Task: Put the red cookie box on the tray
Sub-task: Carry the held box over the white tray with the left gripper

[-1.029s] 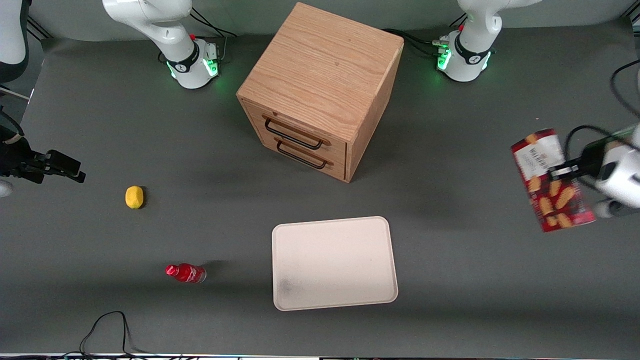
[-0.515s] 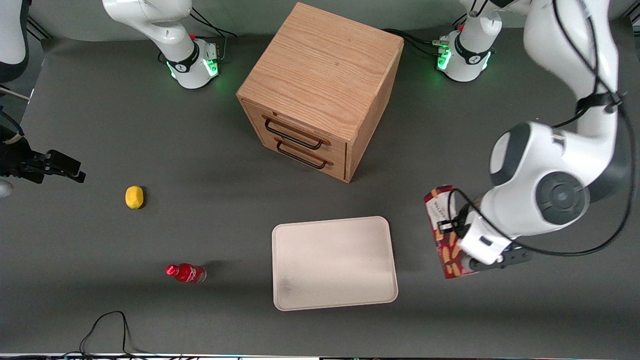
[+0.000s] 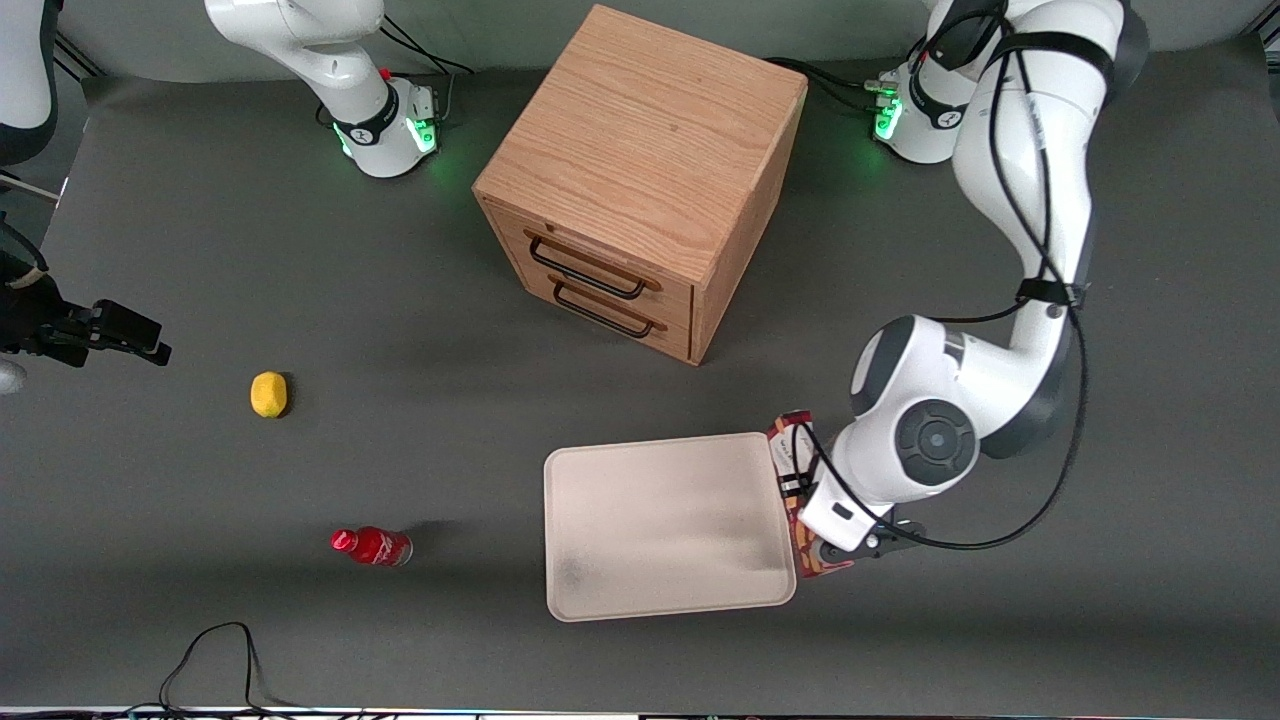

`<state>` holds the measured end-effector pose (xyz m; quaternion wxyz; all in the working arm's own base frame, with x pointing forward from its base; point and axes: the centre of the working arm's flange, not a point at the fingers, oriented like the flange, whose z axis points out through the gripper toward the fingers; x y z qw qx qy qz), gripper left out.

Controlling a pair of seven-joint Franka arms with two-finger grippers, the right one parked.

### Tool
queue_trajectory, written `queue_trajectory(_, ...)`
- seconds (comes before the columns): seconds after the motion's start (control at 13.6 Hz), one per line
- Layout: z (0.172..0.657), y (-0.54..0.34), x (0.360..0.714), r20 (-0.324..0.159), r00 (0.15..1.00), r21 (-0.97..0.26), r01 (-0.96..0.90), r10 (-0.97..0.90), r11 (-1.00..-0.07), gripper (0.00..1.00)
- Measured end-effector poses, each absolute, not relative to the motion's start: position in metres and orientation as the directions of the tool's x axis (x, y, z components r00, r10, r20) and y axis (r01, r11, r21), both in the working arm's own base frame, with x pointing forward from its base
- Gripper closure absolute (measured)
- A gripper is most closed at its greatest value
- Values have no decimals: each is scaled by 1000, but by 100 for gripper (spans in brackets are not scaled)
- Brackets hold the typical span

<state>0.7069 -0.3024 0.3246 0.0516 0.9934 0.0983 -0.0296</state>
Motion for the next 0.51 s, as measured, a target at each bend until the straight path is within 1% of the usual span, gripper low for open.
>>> queue_trajectory(0.22,298,-328,700,-65,981,98,186,180,-978,96)
queue_trajectory(0.51,274,-340,700,-44,984,95,174,171,-980,96)
